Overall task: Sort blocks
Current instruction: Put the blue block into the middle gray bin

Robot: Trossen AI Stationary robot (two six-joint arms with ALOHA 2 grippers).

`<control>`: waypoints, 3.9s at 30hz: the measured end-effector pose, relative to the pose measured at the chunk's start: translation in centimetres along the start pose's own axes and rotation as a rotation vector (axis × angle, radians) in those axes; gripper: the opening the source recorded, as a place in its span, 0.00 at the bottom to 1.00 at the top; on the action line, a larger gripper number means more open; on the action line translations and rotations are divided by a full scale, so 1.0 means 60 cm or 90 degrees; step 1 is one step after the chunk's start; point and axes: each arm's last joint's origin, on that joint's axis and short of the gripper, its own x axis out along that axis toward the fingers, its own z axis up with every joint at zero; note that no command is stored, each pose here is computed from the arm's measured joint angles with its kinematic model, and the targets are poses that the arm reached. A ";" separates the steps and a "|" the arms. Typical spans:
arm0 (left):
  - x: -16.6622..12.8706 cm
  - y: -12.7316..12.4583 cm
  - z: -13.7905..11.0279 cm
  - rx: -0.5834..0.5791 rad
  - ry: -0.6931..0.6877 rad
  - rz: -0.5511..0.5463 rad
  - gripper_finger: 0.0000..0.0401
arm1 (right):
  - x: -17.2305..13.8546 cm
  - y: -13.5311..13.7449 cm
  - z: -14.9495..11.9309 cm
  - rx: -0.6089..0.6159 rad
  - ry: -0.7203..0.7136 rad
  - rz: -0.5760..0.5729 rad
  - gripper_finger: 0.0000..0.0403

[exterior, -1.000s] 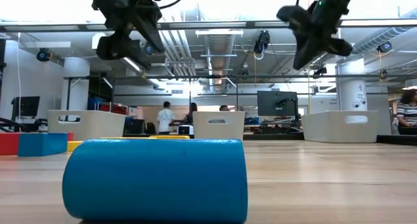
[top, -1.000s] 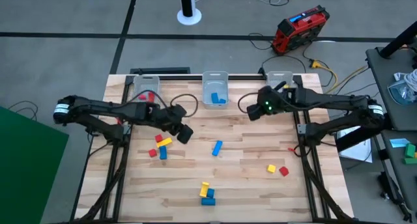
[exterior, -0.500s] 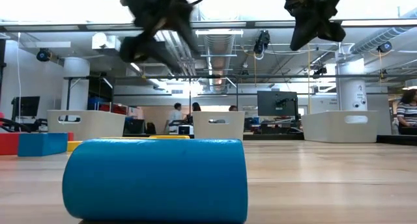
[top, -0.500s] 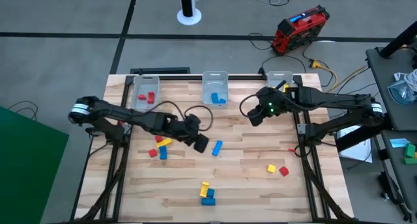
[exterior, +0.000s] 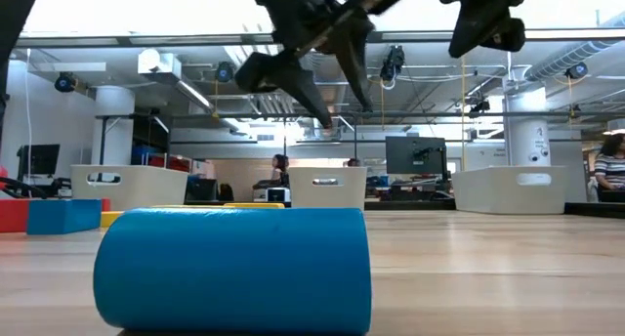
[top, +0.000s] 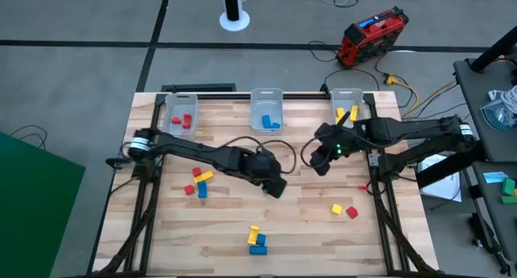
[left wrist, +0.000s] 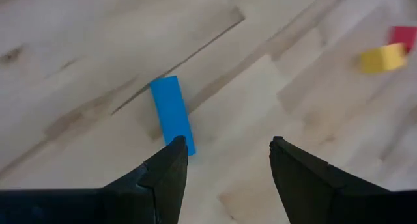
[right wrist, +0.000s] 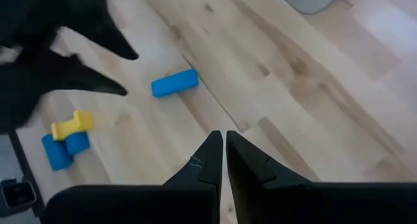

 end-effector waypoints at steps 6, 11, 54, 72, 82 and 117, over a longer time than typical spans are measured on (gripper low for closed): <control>0.042 -0.011 -0.003 -0.016 0.031 0.066 0.48 | -0.017 0.003 -0.012 -0.023 -0.005 0.015 0.03; 0.067 -0.017 -0.004 -0.014 0.036 0.078 0.48 | -0.033 -0.003 -0.015 -0.028 -0.021 0.027 0.03; 0.168 0.009 -0.021 0.039 0.048 0.170 0.57 | -0.043 -0.018 -0.029 -0.045 -0.026 0.030 0.03; 0.168 0.009 -0.022 0.052 0.055 0.167 0.17 | -0.043 -0.018 -0.029 -0.077 -0.027 0.029 0.03; 0.085 -0.009 0.007 0.076 0.087 0.176 0.17 | -0.042 -0.018 -0.030 -0.091 -0.027 0.028 0.03; -0.021 0.284 0.377 -0.053 -0.071 0.133 0.18 | -0.043 -0.069 0.041 0.037 -0.179 -0.022 0.03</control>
